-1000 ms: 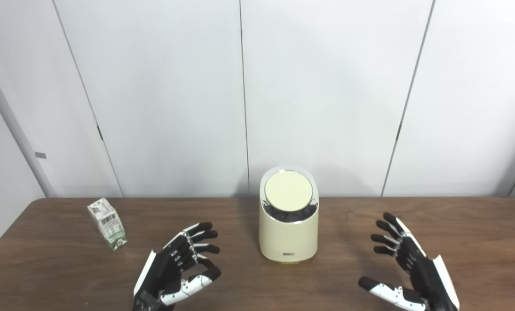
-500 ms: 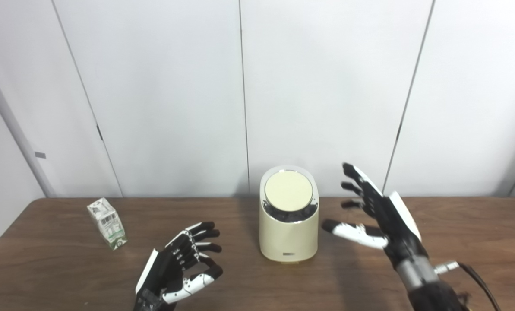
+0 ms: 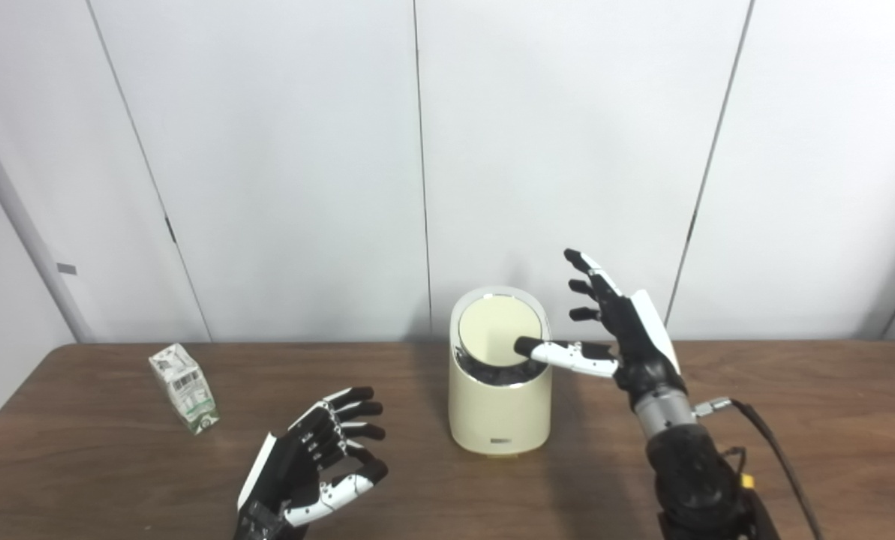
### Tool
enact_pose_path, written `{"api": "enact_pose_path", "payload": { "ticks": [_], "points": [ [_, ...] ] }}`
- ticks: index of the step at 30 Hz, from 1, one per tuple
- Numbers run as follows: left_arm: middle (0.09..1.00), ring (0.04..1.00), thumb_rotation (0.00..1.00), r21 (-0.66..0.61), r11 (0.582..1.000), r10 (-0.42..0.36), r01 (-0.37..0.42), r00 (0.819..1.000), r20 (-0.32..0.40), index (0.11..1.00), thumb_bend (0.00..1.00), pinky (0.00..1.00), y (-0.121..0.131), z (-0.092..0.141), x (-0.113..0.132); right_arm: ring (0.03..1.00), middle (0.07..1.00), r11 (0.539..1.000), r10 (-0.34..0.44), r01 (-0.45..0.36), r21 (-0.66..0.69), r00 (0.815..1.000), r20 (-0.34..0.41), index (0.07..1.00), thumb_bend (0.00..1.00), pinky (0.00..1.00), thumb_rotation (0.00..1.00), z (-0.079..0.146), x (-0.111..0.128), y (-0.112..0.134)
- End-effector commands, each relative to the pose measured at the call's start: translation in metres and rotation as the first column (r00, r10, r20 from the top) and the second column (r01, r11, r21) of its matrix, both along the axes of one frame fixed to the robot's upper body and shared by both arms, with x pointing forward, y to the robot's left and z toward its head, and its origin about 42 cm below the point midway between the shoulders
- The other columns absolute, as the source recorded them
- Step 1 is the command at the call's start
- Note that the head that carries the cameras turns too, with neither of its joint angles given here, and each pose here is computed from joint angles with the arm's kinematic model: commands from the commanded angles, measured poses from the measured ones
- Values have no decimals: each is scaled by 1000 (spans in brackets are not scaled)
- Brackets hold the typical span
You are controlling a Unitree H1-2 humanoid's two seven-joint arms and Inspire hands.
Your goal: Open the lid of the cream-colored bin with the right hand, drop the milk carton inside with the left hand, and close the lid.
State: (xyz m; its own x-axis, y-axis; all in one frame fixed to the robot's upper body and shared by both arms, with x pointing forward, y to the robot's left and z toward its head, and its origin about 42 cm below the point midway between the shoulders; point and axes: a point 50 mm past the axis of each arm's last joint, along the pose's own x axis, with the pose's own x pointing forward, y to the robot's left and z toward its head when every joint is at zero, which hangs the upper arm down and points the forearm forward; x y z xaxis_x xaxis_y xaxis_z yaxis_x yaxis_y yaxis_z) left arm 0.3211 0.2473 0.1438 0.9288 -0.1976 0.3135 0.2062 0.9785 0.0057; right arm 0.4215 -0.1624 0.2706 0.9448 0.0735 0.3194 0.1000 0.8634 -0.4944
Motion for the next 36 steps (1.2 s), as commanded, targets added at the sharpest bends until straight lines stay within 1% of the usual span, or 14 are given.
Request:
{"api": "enact_pose_path", "payload": {
  "ticks": [1, 4, 6, 8, 10, 13, 16, 22, 24, 28, 32, 36],
  "points": [
    [740, 656, 104, -2, 1000, -5, 5, 996, 92, 796, 679, 501, -2, 18, 6, 893, 948, 1000, -8, 11, -23, 992, 123, 938, 800, 734, 348, 40, 12, 10],
    [739, 656, 102, 5, 1000, -2, 2, 995, 96, 795, 678, 499, -2, 18, 6, 882, 947, 999, -11, 17, -50, 994, 107, 939, 823, 709, 313, 42, 21, 15],
    [738, 653, 115, 10, 1000, 0, -1, 995, 98, 797, 681, 498, -2, 18, 6, 927, 975, 997, -3, 9, -72, 996, 90, 960, 833, 785, 315, 43, 27, 17],
    [737, 651, 114, 7, 1000, 1, -2, 995, 98, 794, 684, 497, -3, 18, 6, 949, 989, 996, 8, -1, -88, 997, 74, 972, 844, 823, 317, 43, 31, 19],
    [733, 647, 105, 0, 1000, 1, -1, 995, 96, 790, 685, 496, -4, 18, 6, 951, 992, 995, 9, -2, -102, 998, 67, 973, 853, 821, 313, 42, 35, 20],
    [734, 651, 89, -3, 1000, -1, 1, 996, 92, 790, 679, 501, -4, 17, 6, 949, 997, 991, -1, 9, -137, 998, 56, 971, 880, 792, 343, 41, 40, 22],
    [733, 650, 102, -1, 1000, -5, 5, 995, 96, 794, 687, 498, -5, 18, 6, 956, 996, 987, -6, 14, -162, 999, 51, 972, 895, 805, 362, 41, 42, 22],
    [737, 653, 85, -5, 1000, -5, 6, 996, 94, 799, 675, 501, -5, 18, 6, 979, 1000, 974, 4, 3, -227, 999, 32, 986, 912, 888, 354, 41, 45, 24],
    [736, 651, 104, -4, 1000, -5, 5, 995, 97, 796, 683, 492, -6, 19, 6, 984, 1000, 972, 10, -4, -236, 1000, 25, 991, 917, 917, 346, 41, 44, 24],
    [732, 643, 118, -6, 1000, 1, 0, 994, 108, 790, 699, 483, -7, 19, 6, 981, 1000, 970, 21, -17, -244, 1000, 14, 987, 939, 896, 322, 40, 44, 22],
    [726, 636, 104, -17, 1000, 12, -11, 993, 115, 788, 684, 489, -8, 19, 6, 983, 1000, 967, 30, -28, -255, 1000, 8, 982, 954, 913, 306, 39, 43, 21],
    [724, 633, 124, -10, 1000, 16, -15, 992, 128, 787, 685, 484, -9, 20, 6, 991, 1000, 956, 33, -33, -291, 999, -5, 987, 951, 933, 304, 38, 42, 19]
  ]
}}
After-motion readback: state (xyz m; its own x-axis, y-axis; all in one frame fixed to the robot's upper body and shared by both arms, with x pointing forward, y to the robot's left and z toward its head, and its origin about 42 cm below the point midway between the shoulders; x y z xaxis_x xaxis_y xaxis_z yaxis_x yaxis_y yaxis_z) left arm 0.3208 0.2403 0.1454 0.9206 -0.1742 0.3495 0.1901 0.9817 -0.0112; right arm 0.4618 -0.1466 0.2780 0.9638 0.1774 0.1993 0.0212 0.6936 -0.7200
